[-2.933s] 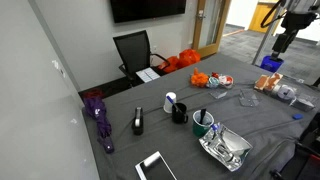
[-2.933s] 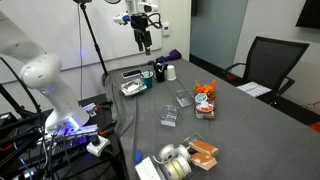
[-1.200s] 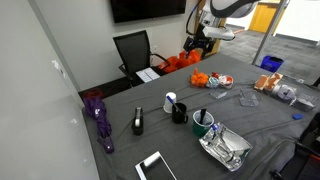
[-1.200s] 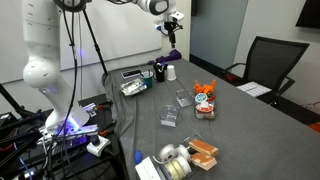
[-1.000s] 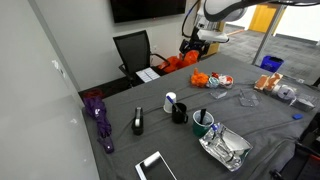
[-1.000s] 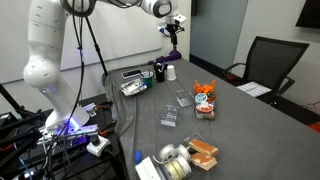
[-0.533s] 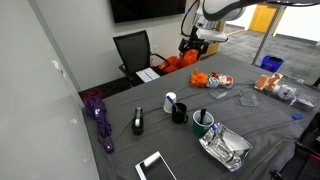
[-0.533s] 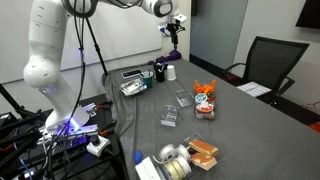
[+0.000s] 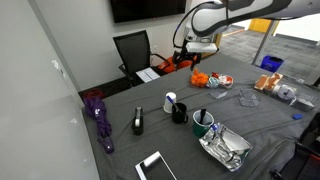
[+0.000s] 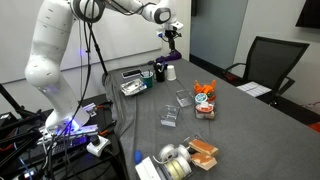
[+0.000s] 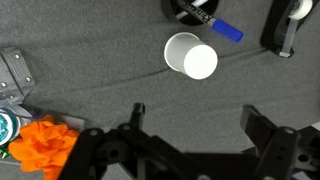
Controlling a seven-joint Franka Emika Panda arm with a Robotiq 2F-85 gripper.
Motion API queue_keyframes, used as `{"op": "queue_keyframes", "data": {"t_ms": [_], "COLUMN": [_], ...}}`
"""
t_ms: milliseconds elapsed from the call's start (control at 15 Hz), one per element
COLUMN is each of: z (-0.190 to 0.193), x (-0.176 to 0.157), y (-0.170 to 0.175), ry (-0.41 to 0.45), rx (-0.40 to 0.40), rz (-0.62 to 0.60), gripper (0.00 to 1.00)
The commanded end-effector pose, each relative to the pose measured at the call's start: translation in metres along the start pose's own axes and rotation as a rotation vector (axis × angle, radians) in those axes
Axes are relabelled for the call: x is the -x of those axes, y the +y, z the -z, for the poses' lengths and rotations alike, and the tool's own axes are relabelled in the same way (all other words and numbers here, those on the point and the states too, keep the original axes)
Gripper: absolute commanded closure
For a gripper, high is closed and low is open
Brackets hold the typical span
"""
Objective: Flip the upside down positioned cups upright
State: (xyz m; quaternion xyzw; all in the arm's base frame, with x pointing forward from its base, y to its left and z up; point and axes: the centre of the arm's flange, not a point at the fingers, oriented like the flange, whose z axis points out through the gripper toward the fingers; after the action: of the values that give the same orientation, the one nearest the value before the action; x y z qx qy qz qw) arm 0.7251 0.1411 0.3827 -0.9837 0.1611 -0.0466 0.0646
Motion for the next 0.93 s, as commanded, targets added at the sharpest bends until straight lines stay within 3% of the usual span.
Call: {"op": "queue_keyframes", "data": {"t_ms": [0, 467, 867], "z": [-0.028, -0.092, -0.131], "x": [-0.018, -0.022, -0.028], "y": [-0.025, -0.045, -0.047], "ry": [-0.001, -0.067, -0.128], "rx": [0.049, 0.131, 0.152], "rz": [-0.028, -0.073, -0.055], "gripper": [0.0, 0.0, 0.0]}}
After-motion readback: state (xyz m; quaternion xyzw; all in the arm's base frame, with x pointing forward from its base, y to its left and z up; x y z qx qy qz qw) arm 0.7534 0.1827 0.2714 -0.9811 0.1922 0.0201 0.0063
